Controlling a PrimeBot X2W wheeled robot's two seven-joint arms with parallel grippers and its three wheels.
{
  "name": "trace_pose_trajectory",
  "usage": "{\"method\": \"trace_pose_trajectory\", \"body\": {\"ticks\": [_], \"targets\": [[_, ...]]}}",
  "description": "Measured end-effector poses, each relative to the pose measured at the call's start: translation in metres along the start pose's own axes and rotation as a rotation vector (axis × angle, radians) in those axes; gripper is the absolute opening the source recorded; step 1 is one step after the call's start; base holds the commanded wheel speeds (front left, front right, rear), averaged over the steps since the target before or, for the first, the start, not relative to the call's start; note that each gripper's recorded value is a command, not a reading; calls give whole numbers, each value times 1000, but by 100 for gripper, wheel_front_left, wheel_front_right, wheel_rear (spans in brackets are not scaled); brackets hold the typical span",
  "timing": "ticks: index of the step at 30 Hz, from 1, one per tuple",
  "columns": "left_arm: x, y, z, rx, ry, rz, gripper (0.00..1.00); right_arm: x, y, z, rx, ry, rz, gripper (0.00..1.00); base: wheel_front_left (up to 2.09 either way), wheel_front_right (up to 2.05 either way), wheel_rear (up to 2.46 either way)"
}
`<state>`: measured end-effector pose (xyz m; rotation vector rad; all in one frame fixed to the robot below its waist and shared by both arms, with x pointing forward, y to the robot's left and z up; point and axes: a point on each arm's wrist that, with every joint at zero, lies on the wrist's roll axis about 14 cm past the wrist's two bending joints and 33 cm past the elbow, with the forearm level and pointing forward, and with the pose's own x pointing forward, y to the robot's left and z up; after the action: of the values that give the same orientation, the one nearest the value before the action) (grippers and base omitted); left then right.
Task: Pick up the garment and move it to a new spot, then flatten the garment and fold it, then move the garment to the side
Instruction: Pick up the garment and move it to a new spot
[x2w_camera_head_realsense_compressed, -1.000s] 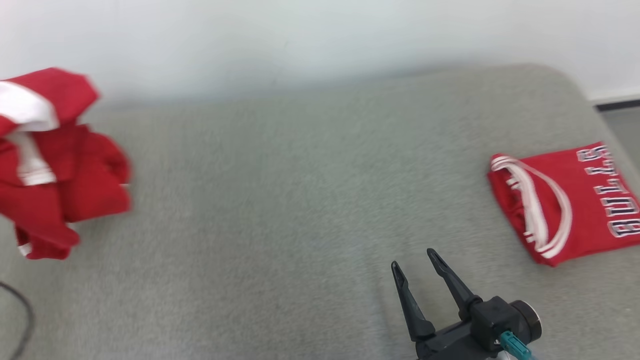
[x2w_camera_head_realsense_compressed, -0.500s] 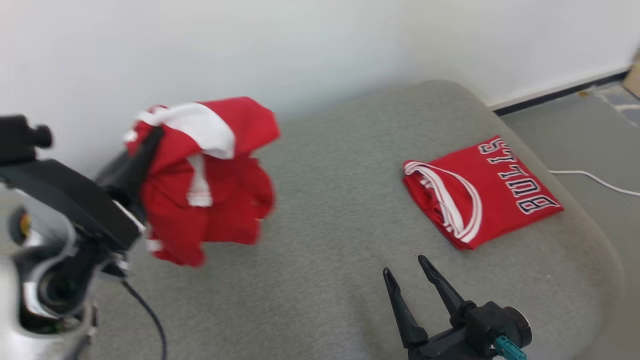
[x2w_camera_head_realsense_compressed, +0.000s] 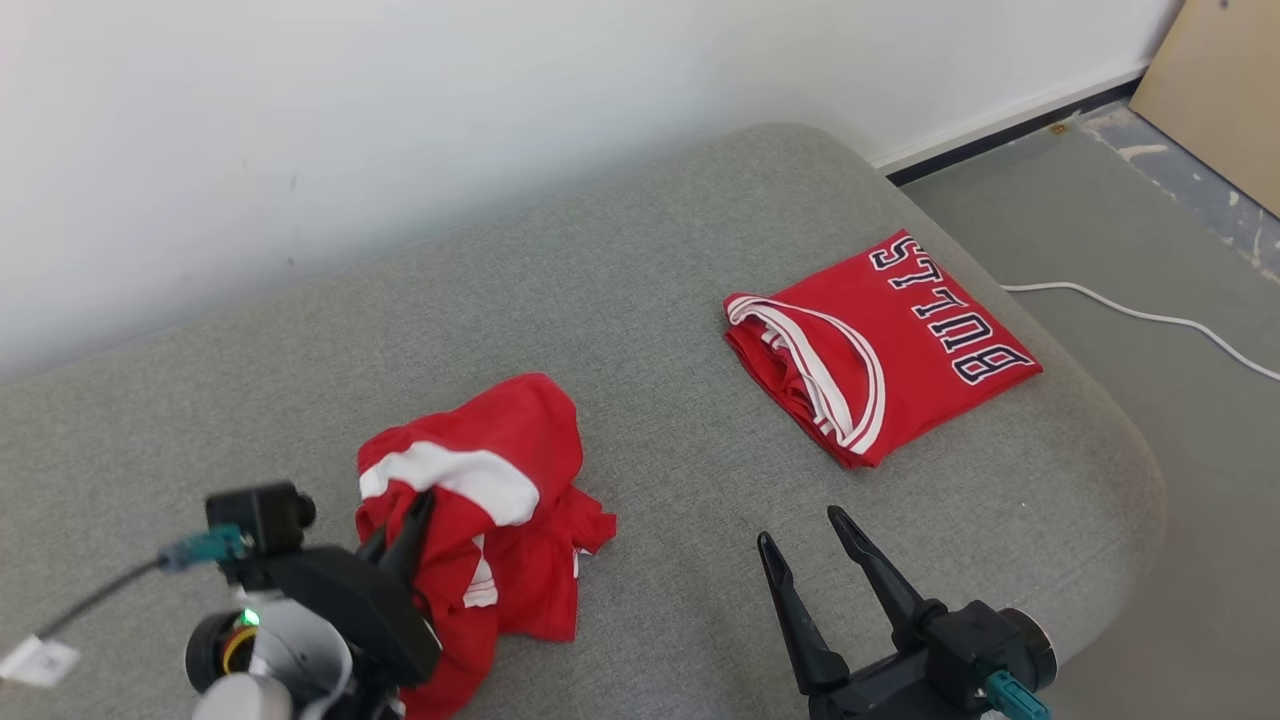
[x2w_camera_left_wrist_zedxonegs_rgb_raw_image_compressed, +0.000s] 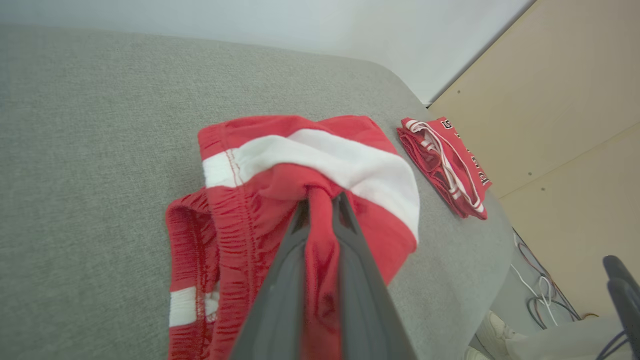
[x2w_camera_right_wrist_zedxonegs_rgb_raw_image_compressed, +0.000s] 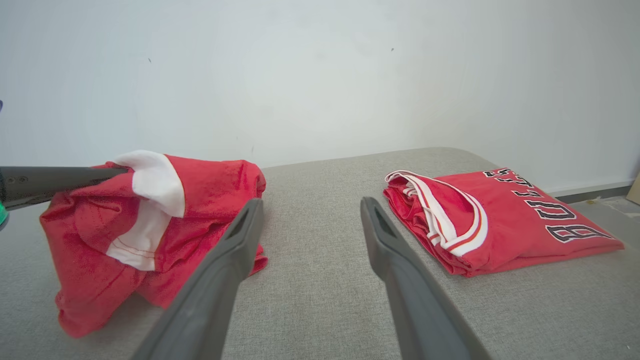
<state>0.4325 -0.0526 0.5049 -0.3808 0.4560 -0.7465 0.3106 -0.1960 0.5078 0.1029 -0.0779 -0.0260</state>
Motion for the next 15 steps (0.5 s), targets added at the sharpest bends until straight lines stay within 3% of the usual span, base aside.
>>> {"method": "trace_pose_trajectory", "body": {"ticks": [2,3,4,9,15], "targets": [[4,10,-17,37,-5,48,0,0,-1,-1,0,4,-5,100,0,0,0],[4,10,-17,37,-5,48,17,0,-1,-1,0,4,-5,100,0,0,0],[5,16,-29,62,-24,83,100,0,-3,-1,0,5,-9,100,0,0,0],[2,17,-36,93,-106,119,100,2,-2,0,-2,-1,-5,100,0,0,0],[-25,26,-10,131,-341,180,100,7,4,3,-18,-14,26,100,0,0,0]]}}
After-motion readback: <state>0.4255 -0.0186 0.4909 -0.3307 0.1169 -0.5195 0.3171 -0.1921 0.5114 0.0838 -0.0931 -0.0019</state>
